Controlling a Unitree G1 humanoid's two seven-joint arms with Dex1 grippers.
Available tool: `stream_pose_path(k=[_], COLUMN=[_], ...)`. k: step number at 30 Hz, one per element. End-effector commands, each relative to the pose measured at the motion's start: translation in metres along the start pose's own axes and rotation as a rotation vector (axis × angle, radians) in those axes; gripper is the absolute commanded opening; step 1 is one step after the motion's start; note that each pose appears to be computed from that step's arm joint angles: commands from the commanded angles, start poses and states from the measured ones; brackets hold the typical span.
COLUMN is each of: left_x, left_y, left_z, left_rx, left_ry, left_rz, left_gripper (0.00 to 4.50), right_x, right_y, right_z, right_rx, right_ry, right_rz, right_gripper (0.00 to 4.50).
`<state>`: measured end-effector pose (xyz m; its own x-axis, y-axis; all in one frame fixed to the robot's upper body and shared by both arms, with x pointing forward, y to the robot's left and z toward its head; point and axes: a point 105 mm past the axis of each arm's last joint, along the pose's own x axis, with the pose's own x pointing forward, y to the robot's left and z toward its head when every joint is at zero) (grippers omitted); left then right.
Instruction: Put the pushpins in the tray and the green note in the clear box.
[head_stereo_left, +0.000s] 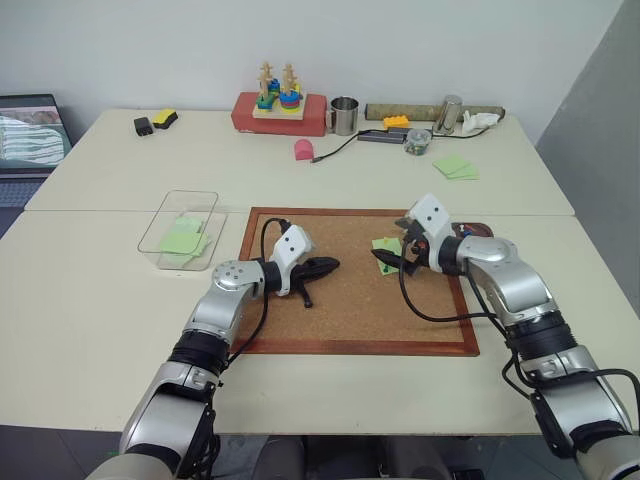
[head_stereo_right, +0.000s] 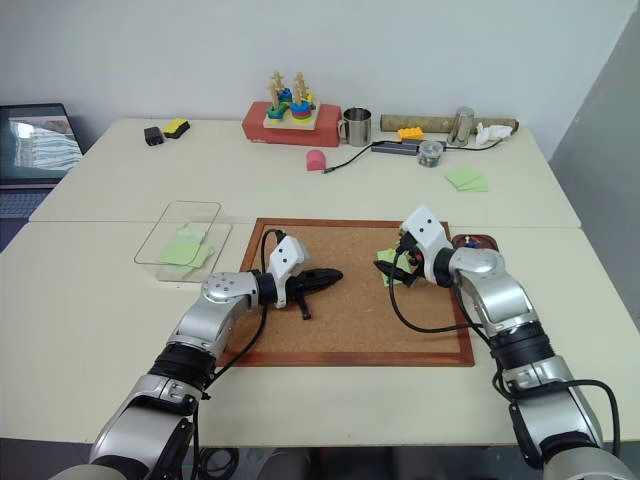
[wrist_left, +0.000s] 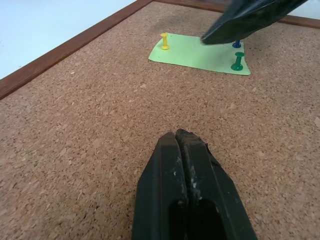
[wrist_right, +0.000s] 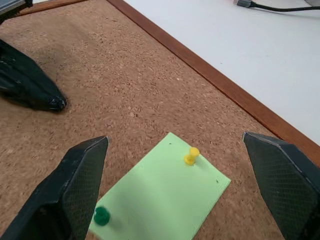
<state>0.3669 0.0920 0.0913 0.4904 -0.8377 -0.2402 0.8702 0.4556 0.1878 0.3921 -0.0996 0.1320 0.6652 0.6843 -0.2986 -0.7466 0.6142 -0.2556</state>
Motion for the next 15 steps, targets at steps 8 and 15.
stream_pose_path(k=[8,15], left_x=[-0.0004,-0.0004], left_y=[0.0003,-0.0001], left_z=[-0.0071,-0.0065], left_rx=[0.004,0.006], left_ry=[0.03,0.03], left_rz=[0.013,0.013], left_gripper=[0.0,0.0], right_x=[0.0064,0.0077], right_y=[-0.0127,-0.0116], right_z=[0.0085,0.0055], right_rx=[-0.031,-0.026], right_ry=[-0.05,-0.059], right_rz=[-0.004,0.001], right_gripper=[4.02,2.51])
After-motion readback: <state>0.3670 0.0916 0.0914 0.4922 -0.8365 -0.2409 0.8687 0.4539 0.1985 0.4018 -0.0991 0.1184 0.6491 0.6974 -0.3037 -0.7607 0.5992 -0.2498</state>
